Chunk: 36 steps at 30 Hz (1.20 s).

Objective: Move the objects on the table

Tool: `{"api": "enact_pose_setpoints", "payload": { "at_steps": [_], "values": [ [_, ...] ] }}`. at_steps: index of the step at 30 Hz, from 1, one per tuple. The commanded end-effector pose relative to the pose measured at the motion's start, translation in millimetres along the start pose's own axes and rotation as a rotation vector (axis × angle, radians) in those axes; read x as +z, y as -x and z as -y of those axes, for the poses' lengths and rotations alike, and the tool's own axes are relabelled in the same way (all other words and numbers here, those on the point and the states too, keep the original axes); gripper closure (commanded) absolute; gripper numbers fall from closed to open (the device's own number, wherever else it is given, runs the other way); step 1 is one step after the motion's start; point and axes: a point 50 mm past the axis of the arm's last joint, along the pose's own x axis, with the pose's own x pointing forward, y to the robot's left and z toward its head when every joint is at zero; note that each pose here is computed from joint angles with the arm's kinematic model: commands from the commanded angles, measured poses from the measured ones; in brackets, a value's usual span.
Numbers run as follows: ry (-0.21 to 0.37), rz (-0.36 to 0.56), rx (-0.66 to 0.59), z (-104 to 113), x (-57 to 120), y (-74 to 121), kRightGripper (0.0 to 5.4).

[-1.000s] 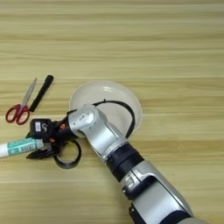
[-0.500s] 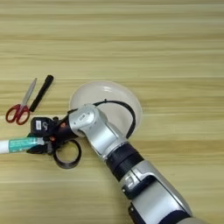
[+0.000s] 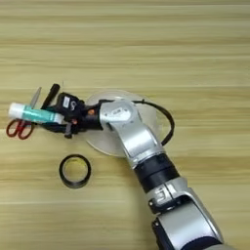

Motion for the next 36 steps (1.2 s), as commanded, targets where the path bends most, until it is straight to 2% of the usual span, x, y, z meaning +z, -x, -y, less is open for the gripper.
{"api": "enact_pose_setpoints", "payload": {
  "at_steps": [1,10,20,25,36],
  "values": [
    [0.097,0.067,-0.181,33.2,27.6,32.4,3.75],
    [0.052,-0.058,-0.364,54.2,-4.0,90.3,3.75],
    [-0.009,-0.2,-0.438,56.4,-39.7,131.5,3.75],
    [-0.034,-0.241,-0.433,54.4,-51.7,141.2,3.75],
    [-0.048,-0.283,-0.388,49.7,-63.0,143.3,3.75]
  ]
}}
